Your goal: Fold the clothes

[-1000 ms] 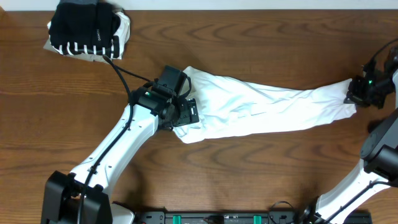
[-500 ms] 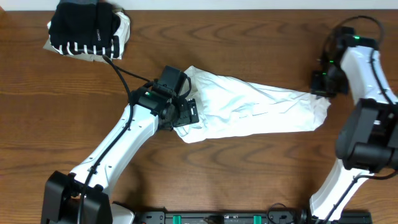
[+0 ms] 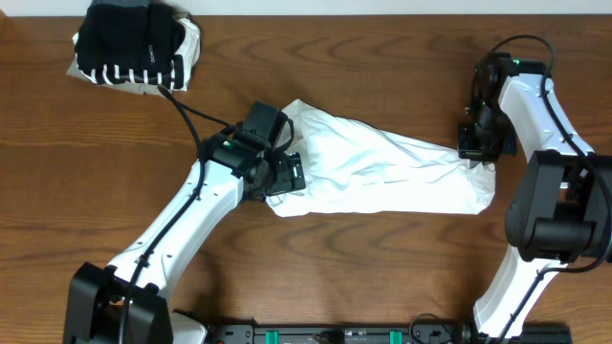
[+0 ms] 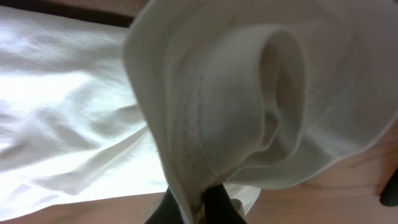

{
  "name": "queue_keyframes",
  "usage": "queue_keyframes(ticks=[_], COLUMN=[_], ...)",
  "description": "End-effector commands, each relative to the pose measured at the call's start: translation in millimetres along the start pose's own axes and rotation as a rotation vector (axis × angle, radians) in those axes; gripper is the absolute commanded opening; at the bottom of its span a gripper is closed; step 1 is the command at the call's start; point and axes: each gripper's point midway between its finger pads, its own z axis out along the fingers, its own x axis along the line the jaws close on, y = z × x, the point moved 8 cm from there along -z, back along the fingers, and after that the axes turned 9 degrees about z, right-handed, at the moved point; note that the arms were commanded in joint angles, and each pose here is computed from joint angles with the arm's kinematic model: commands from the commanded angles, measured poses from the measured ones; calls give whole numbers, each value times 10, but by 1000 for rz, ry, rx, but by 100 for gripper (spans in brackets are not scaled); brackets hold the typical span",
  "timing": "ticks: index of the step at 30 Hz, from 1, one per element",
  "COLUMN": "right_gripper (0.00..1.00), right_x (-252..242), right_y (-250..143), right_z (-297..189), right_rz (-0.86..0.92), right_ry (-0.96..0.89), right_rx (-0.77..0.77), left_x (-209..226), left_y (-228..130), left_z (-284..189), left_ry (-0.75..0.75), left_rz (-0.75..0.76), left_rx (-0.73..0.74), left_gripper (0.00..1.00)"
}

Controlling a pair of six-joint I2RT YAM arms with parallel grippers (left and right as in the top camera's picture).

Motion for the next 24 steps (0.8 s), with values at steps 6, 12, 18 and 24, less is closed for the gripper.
queue_keyframes(ticks=[6,12,18,24], right_gripper=[1,1,1,2], right_x=[153,251,395,540], right_y=[-95,-144,-244,-381], right_z=[-5,-94,-236,-250], right_rz=[18,30,-18,-73], right_ry=[-2,1,4,-16], right_rx=[26,-2,-39,-15], left_x=[24,16,12,10], left_y=[-34,-17,-9,-4], left_z=[14,13,13,13], left_ry=[7,2,-1,-2], left_rz=[-11,-10,-10,-10], left_rx=[10,0,-5,-8], left_gripper=[98,98,98,98])
